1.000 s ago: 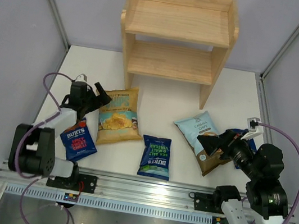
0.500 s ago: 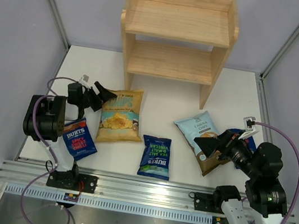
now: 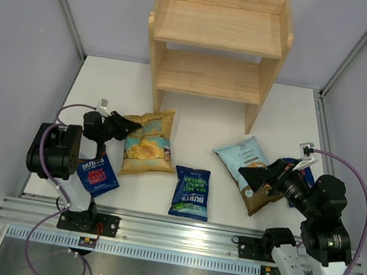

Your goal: Place and organize the chips bags onto the shelf

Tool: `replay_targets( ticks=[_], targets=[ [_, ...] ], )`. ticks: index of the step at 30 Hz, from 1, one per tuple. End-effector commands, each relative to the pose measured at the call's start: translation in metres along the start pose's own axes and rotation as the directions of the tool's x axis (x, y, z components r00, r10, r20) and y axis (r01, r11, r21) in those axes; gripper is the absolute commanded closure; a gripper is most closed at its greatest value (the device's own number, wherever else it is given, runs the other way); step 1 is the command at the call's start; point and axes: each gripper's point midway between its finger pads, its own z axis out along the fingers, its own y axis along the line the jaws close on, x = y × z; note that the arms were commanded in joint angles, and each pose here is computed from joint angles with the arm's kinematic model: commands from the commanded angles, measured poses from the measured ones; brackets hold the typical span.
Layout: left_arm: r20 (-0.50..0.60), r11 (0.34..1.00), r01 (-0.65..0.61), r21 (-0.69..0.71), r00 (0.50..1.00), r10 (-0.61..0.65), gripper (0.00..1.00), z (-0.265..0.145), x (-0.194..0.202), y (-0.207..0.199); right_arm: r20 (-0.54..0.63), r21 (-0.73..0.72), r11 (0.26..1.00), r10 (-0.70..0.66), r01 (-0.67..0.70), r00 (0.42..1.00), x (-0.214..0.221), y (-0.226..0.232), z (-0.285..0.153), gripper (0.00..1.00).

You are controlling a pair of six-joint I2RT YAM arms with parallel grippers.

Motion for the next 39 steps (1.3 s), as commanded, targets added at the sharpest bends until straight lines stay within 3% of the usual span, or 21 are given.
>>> replay_targets(
  ticks=[1,8,17,22,32,39],
  targets=[
    [0.092,0.993,-0.043,0.107,0.995,0.033,0.82,-0.011,-0.014,-0.041,0.030,-0.022,1.000,-0.004,0.005,1.000,-0.007,0.002,0.005,0.01],
    [0.129,0.984,0.014,0.178,0.991,-0.037,0.96,-0.041,-0.006,-0.078,-0.029,-0.113,0.991,0.071,-0.074,0.997,-0.003,0.002,0.033,0.00],
    [0.166,0.964,0.007,0.267,0.985,-0.054,0.99,-0.088,-0.004,-0.139,-0.094,-0.214,0.950,0.210,-0.226,0.973,0.007,-0.008,0.075,0.01],
    [0.195,0.953,-0.024,0.303,0.980,-0.037,1.00,-0.114,-0.010,-0.180,-0.101,-0.288,0.940,0.160,-0.182,0.982,0.020,-0.001,0.100,0.01],
    [0.038,0.863,-0.044,0.504,0.999,0.028,1.00,-0.143,0.020,-0.276,-0.001,-0.421,0.902,-0.110,0.099,0.994,0.036,0.048,0.145,0.01],
    [-0.011,0.794,-0.035,0.607,0.999,0.052,1.00,-0.162,0.038,-0.337,0.079,-0.472,0.862,-0.167,0.184,0.983,0.031,0.071,0.167,0.01]
  ],
)
